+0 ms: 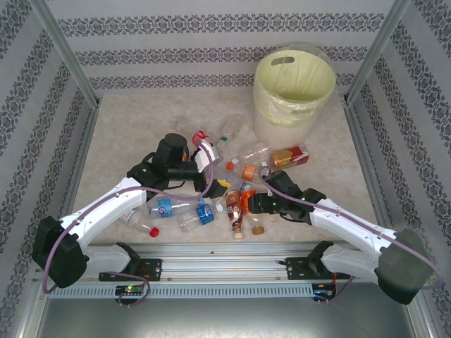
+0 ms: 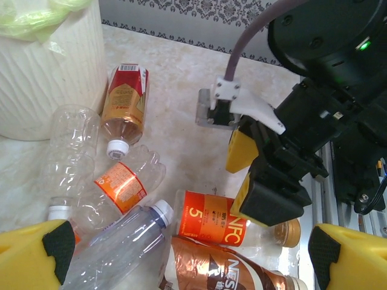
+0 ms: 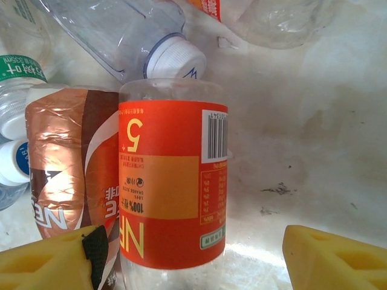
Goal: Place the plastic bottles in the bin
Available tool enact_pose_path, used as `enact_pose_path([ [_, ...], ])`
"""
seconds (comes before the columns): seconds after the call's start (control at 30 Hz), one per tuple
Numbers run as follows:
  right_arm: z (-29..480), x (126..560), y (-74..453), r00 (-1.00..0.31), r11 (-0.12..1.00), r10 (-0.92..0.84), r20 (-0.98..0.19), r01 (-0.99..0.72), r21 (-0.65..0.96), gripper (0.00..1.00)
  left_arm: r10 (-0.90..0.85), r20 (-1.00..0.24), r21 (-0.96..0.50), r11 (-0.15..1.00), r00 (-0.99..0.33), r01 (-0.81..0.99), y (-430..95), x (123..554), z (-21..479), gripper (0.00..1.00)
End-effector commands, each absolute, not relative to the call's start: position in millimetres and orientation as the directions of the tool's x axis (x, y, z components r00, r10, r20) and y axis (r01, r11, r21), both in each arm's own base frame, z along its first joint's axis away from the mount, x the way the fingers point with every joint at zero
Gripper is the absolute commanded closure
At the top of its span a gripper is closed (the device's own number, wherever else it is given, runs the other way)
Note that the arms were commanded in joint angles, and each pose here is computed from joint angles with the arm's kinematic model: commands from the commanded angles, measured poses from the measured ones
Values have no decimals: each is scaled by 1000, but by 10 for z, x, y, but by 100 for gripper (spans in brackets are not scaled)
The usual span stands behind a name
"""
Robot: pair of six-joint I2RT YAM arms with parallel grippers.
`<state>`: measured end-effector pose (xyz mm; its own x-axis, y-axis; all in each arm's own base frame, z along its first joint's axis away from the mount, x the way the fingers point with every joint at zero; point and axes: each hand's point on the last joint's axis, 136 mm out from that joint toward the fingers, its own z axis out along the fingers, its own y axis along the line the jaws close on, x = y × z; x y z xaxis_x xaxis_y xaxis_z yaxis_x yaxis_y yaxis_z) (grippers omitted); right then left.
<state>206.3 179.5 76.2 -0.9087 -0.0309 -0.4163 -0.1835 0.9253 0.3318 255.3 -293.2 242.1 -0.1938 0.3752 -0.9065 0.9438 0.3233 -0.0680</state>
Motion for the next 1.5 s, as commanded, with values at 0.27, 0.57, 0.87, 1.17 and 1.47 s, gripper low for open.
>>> enact_pose_path([
  [0.27,599,2078,1980,-919,915,-37,-392,-189,356,20,414,-899,-19,297,-147,955,-3001,2499,2406,0],
  [0.57,479,2089,2013,-924,919,-42,-380,-185,348,18,420,-898,-1,301,-134,954,-2999,2498,2404,0],
  [0.87,381,2123,1934,-926,942,-30,-377,-152,299,18,425,-896,8,303,-127,953,-2998,2493,2399,0],
  [1.17,330,2146,1807,-925,964,-12,-380,-111,241,20,428,-895,11,304,-126,953,-2998,2488,2392,0],
  [1.47,297,2148,1740,-926,973,-1,-378,-87,212,21,434,-892,17,304,-123,952,-3004,2486,2375,0],
])
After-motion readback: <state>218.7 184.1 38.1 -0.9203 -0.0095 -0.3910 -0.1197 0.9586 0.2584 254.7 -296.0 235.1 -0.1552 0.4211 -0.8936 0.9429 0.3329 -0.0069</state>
